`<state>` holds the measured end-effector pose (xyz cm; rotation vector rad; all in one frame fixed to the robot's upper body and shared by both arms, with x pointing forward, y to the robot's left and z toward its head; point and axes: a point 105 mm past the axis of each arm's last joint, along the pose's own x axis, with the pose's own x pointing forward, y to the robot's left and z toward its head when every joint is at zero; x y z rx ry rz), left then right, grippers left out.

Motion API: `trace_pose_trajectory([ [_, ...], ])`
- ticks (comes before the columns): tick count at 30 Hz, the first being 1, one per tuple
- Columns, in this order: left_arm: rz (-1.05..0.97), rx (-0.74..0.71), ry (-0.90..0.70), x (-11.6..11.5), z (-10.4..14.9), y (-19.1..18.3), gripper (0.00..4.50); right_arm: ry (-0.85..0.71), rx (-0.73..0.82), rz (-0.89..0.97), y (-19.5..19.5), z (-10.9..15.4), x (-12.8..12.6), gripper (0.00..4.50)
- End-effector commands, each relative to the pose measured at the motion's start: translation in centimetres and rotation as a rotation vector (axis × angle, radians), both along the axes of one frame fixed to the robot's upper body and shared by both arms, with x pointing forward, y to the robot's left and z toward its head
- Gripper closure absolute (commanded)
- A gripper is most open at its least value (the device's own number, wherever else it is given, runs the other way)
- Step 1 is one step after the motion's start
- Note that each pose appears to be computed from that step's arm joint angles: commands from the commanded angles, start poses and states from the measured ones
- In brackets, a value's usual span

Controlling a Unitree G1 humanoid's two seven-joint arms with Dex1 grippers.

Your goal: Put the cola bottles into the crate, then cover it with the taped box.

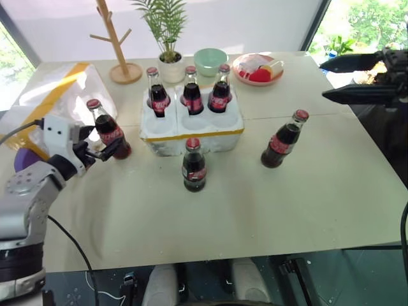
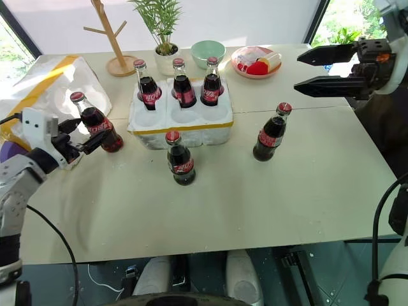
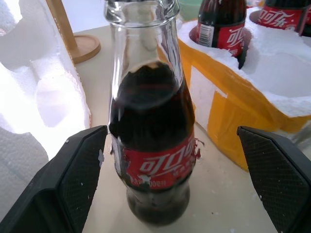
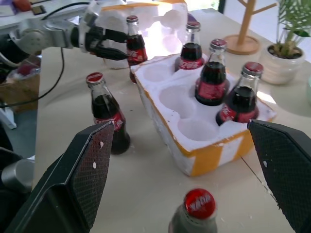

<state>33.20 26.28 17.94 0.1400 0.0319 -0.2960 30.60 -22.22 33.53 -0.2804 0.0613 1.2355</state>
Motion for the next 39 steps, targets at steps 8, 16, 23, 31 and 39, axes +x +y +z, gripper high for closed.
trace_pose_trajectory([
  [8,0.024,0.055,-0.005,3.1,-0.8,-0.7,0.03,-0.062,0.031,-0.009,0.5,0.9,-0.4,0.00],
  [16,-0.012,0.087,0.012,3.0,-0.7,0.2,1.68,-0.059,0.053,-0.027,0.3,1.0,-0.5,0.00],
  [23,-0.304,-0.004,-0.027,0.4,4.5,-2.3,1.68,-0.051,0.050,-0.049,0.0,0.4,-1.0,0.00],
  [31,-0.769,-0.034,0.000,-2.0,10.5,-8.5,1.68,-0.052,0.055,-0.082,-0.2,0.1,-1.0,0.00],
  [39,-0.855,-0.042,-0.121,3.8,13.2,-14.3,1.68,-0.058,0.078,-0.127,-0.4,-0.1,-1.5,0.00],
])
